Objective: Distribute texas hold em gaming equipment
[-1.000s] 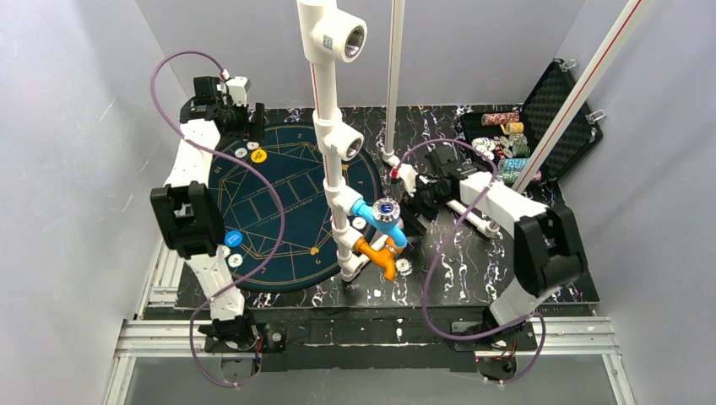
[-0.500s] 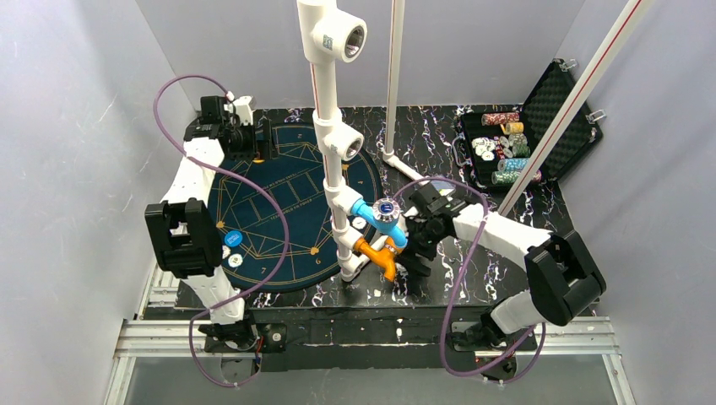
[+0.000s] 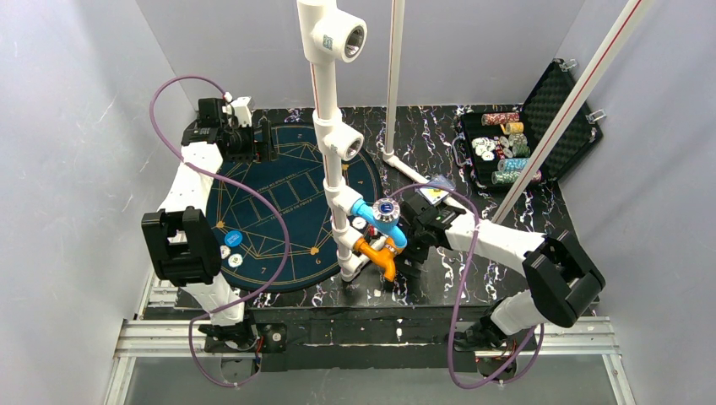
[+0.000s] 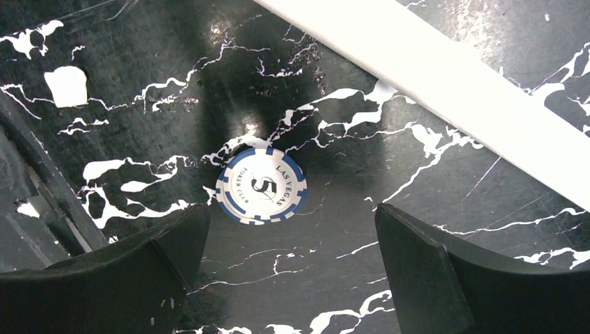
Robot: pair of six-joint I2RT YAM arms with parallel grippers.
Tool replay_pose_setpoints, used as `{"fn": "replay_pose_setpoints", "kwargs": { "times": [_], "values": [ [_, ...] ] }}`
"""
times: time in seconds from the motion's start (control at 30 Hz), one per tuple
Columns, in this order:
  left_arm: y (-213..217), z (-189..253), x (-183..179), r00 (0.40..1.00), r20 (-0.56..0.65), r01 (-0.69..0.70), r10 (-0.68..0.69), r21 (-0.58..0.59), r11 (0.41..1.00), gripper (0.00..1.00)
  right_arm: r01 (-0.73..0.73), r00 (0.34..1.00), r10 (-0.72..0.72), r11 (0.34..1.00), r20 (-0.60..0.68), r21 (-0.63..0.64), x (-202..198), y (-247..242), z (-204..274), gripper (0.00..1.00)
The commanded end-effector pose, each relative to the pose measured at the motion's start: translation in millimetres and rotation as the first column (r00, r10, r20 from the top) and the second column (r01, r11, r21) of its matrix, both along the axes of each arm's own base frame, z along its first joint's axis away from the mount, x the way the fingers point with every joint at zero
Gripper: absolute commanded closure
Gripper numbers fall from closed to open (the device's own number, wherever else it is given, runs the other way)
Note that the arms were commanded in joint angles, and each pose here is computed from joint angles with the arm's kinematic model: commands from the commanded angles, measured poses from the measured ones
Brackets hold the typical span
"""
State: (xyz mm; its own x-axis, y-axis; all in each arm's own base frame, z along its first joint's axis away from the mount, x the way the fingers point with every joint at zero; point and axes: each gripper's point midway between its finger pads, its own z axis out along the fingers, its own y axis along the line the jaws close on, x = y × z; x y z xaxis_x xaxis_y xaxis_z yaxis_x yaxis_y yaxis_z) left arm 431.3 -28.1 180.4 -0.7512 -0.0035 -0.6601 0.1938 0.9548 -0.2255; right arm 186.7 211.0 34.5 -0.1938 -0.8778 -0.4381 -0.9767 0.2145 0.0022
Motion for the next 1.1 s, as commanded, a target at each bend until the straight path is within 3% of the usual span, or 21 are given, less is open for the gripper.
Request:
{"fn": "replay_pose_setpoints", "kwargs": {
  "times": [0.0,0.27,0.57,1.07],
  "values": [
    [-1,16,-4,0.999,0.039,-0.001,0.001,0.001,1.000,0.02,0.010,0.999,-0.010,1.000,0.042,0.006,4,9,1,0.02],
    [2,13,-3,0.999,0.034,-0.012,0.012,0.013,1.000,0.02,-0.025,1.000,0.026,0.999,0.018,-0.043,-11,6,-12,0.04],
    [3,12,-1,0.999,0.036,-0.015,0.014,0.022,1.000,0.02,-0.048,0.999,0.045,0.994,-0.028,-0.094,-18,-1,-27,0.16],
    [6,8,2,0.999,0.029,-0.018,0.017,0.037,0.999,0.02,-0.057,0.997,0.049,0.990,-0.064,-0.132,-22,-6,-34,0.57]
  ]
}}
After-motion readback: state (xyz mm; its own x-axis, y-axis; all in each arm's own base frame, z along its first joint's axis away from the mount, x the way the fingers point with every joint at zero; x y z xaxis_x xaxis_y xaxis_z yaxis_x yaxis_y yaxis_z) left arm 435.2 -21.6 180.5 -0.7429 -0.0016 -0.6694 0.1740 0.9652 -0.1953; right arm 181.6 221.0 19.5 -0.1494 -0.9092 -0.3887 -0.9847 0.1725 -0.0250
